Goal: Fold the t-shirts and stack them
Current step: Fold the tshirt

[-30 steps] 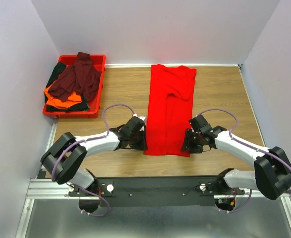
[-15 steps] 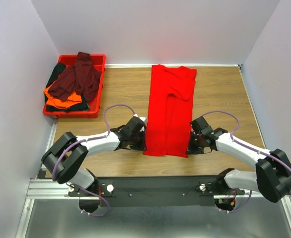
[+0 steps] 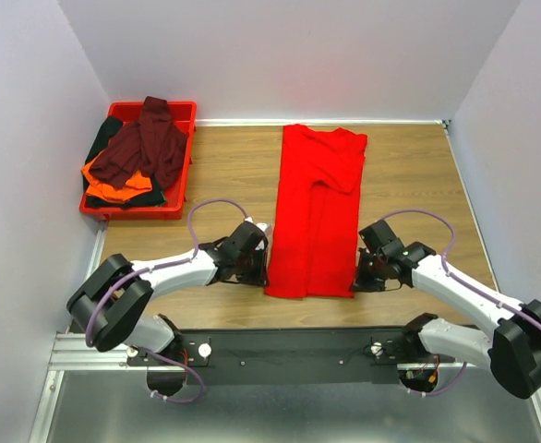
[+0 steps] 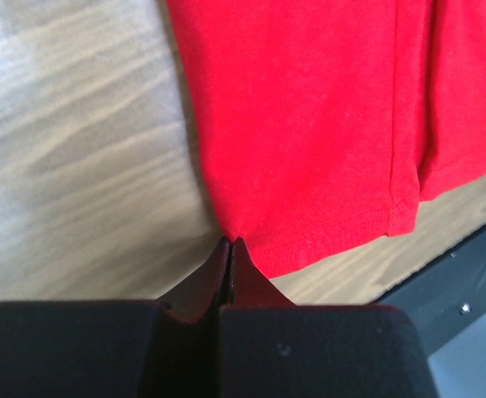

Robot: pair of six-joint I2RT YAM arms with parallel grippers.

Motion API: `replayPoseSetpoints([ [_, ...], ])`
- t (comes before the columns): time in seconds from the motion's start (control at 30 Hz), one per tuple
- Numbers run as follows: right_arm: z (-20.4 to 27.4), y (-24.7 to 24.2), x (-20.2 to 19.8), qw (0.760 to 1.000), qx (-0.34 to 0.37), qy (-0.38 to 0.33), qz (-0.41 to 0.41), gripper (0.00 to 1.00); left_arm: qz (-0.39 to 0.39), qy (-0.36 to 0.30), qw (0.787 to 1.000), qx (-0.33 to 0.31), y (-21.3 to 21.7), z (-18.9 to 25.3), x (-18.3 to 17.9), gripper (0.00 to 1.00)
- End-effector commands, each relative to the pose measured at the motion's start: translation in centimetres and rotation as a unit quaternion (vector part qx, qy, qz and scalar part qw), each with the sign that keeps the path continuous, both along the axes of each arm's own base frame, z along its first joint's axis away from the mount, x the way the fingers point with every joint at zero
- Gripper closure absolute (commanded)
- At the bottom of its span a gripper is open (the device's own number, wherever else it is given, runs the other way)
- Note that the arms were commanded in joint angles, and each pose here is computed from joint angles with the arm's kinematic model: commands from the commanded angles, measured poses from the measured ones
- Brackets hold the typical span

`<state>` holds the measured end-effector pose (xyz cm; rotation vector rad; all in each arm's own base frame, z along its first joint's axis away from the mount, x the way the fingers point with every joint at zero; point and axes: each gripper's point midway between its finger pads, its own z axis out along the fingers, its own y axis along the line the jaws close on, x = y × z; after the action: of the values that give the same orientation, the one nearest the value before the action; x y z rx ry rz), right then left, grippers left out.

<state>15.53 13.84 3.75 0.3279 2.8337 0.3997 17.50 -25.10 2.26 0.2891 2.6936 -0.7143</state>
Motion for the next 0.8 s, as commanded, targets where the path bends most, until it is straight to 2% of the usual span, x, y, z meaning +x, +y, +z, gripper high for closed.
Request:
replayPoseSetpoints([
  [0.0, 0.8, -0.3, -0.9, 1.000, -0.004, 0.011, 0.003, 1.00, -0.009, 0.012, 1.000, -0.002, 0.2, 0.9, -1.3, 1.00],
  [0.13, 2.3, -0.3, 1.1, 0.999, -0.016, -0.028, -0.001, 1.00, -0.002, -0.020, 1.000, 0.002, -0.4, 2.5, 0.6, 1.00],
  [0.17, 2.2, -1.2, 2.3, 0.998, -0.050, -0.044, -0.013, 0.99, 0.001, -0.032, 0.999, 0.001, -0.9, 3.2, 1.6, 1.00],
  [0.33, 4.9, 0.4, 8.3, 0.991, -0.050, -0.121, -0.041, 1.00, 0.018, -0.069, 0.997, -0.006, -2.1, 5.4, 6.1, 1.00],
  [0.47, 6.3, -0.5, 13.8, 0.973, -0.122, -0.183, -0.075, 1.00, 0.039, -0.105, 0.994, -0.023, -3.9, 7.7, 10.8, 1.00],
  [0.6, 7.1, 0.1, 18.0, 0.961, -0.146, -0.218, -0.088, 0.99, 0.070, -0.107, 0.991, -0.043, -5.5, 8.3, 14.5, 1.00],
  [0.77, 6.1, 0.1, 22.1, 0.953, -0.168, -0.228, -0.106, 1.00, 0.124, -0.112, 0.984, -0.056, -6.2, 8.0, 18.9, 1.00],
])
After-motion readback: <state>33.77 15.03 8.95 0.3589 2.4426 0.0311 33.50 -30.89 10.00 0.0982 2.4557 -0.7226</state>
